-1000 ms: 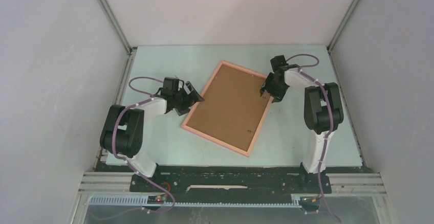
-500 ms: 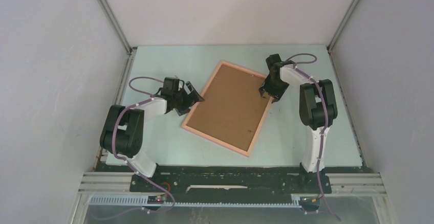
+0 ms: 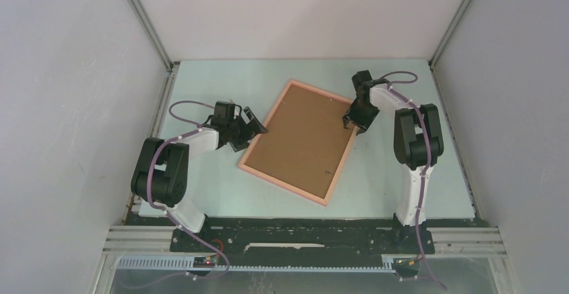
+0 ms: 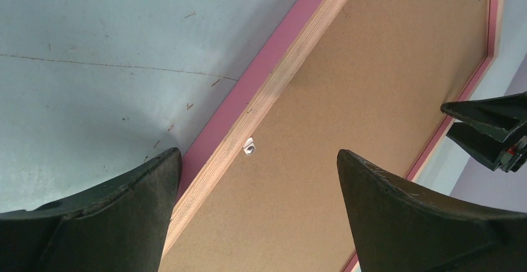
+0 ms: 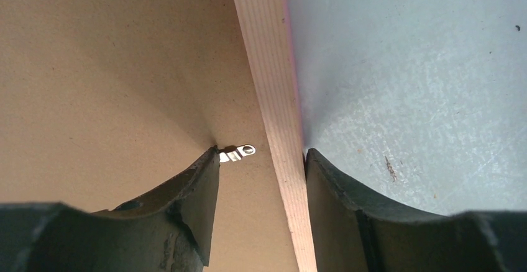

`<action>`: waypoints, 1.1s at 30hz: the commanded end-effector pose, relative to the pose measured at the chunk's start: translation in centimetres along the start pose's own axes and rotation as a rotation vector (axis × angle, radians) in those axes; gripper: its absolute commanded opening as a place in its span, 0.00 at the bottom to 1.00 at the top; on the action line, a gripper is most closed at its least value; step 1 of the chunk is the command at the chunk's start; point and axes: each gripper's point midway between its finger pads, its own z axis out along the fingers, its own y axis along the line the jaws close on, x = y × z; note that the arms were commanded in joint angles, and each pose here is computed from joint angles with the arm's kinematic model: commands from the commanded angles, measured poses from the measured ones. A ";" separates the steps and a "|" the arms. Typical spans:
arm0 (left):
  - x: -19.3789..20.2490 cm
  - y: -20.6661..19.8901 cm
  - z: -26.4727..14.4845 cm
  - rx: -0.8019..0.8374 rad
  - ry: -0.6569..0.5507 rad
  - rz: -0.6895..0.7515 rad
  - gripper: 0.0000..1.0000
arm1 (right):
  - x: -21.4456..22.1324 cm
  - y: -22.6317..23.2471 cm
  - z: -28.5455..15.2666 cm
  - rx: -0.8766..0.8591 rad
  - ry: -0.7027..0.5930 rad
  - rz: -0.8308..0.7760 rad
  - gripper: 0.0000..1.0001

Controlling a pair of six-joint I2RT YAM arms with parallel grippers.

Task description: Put the photo into the frame

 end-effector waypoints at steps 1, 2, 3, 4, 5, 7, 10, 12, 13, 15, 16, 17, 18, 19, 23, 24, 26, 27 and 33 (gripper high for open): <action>0.8 -1.2 -0.8 0.052 0.018 0.012 0.95 | 0.2 1.4 -0.4 -0.063 -0.013 -0.036 0.43; 0.8 -1.2 -0.8 0.053 0.018 0.012 0.94 | 0.3 1.3 -0.6 -0.064 -0.014 -0.051 0.38; 0.8 -1.2 -0.8 0.054 0.017 0.013 0.95 | 0.5 1.1 -0.5 -0.063 -0.012 -0.065 0.32; 0.8 -1.2 -0.8 0.054 0.016 0.012 0.95 | 0.8 1.3 -0.6 -0.079 0.000 -0.082 0.24; 0.8 -1.2 -0.9 0.055 0.013 0.012 0.95 | 1.0 1.1 -0.6 -0.079 0.002 -0.099 0.20; 0.8 -1.2 -0.8 0.055 0.015 0.012 0.95 | 1.1 0.5 -0.7 -0.055 -0.013 -0.140 0.12; 0.8 -1.2 -0.9 0.058 0.015 0.014 0.95 | 0.6 -0.8 -0.9 0.000 -0.045 -0.198 0.01; 0.8 -1.3 -0.9 0.060 0.016 0.013 0.95 | 0.3 -1.3 -1.1 0.014 -0.061 -0.236 0.00; 0.8 -1.3 -0.9 0.059 0.015 0.013 0.95 | 0.0 -1.5 -1.2 0.017 -0.067 -0.252 0.00; 0.8 -1.3 -0.9 0.062 0.014 0.013 0.95 | -0.4 -1.7 -1.2 0.014 -0.075 -0.296 0.00; 0.8 -1.4 -0.9 0.063 0.015 0.015 0.95 | -0.7 -1.8 -1.2 0.016 -0.080 -0.323 0.00; 0.8 -1.4 -0.8 0.064 0.017 0.015 0.95 | -1.0 -1.9 -1.3 0.025 -0.087 -0.347 0.00; 0.8 -1.4 -0.9 0.066 0.017 0.016 0.95 | -1.2 -2.2 -1.3 0.038 -0.094 -0.376 0.00; 0.8 -1.4 -0.9 0.066 0.016 0.015 0.95 | -1.3 -2.4 -1.3 0.046 -0.097 -0.413 0.00; 0.8 -1.4 -0.8 0.067 0.017 0.016 0.94 | -2.1 -2.9 -1.7 0.073 -0.116 -0.543 0.00; 0.8 -1.4 -0.8 0.065 0.018 0.014 0.95 | -2.3 -2.9 -1.7 0.068 -0.122 -0.570 0.00; 0.9 -1.4 -0.8 0.067 0.020 0.015 0.95 | -2.8 -2.6 -1.7 0.052 -0.136 -0.627 0.00; 0.9 -1.4 -0.8 0.069 0.020 0.017 0.95 | -2.9 -2.4 -1.6 0.038 -0.138 -0.651 0.00; 0.8 -1.5 -0.8 0.071 0.019 0.017 0.95 | -4.0 -1.1 -1.8 0.010 -0.189 -0.819 0.00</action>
